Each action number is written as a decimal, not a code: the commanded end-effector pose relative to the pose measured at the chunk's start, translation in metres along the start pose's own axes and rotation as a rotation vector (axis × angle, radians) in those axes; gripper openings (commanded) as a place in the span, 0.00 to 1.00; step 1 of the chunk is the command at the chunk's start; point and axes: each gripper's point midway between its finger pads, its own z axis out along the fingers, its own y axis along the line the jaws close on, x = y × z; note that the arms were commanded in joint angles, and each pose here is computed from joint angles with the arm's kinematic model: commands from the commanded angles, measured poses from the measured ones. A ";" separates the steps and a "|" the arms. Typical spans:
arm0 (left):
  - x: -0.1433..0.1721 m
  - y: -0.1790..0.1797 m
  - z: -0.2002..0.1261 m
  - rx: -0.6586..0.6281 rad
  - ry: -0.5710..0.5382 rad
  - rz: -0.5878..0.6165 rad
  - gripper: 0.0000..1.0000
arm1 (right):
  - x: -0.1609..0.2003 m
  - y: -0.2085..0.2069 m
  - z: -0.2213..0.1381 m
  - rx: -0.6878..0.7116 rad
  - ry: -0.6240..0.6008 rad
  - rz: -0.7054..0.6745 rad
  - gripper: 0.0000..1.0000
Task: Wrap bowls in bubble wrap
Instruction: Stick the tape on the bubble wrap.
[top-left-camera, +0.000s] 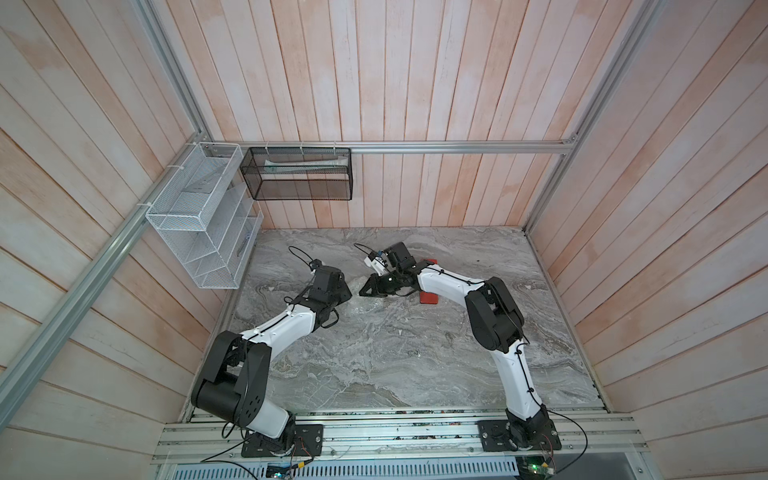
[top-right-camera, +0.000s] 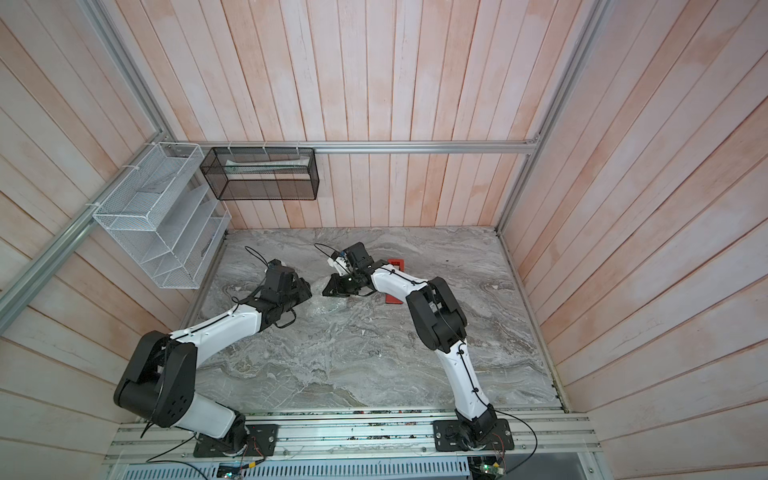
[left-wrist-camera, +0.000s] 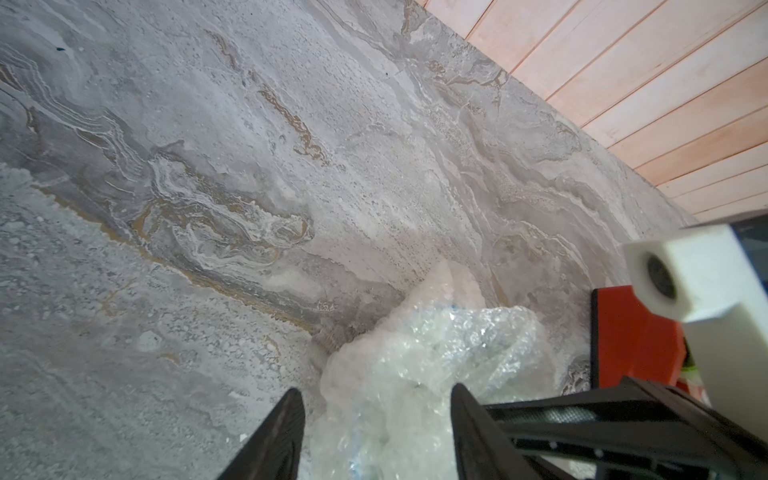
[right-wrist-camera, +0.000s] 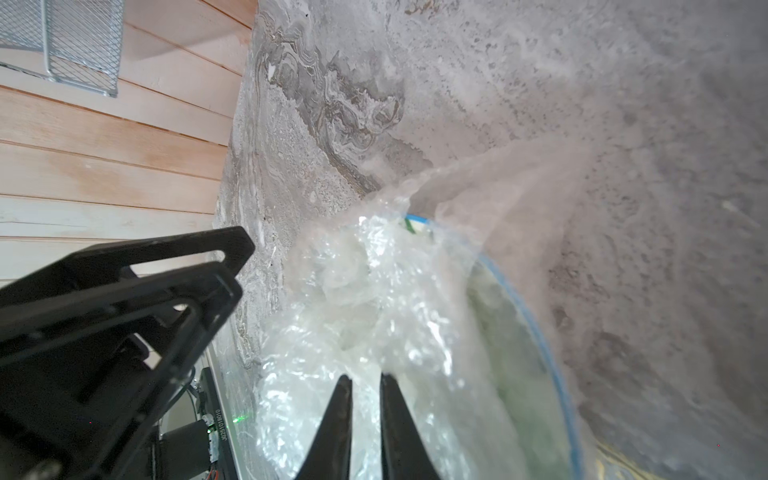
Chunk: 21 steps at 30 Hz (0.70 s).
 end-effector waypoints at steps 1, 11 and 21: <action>-0.006 0.011 -0.009 -0.039 -0.037 0.020 0.61 | -0.015 0.033 -0.021 -0.062 -0.051 -0.071 0.24; -0.029 0.039 -0.038 -0.095 -0.123 0.017 0.68 | -0.040 0.058 -0.059 -0.029 -0.152 -0.161 0.61; -0.065 0.103 -0.105 -0.275 -0.406 0.047 1.00 | -0.057 -0.019 -0.204 0.396 -0.623 -0.129 0.98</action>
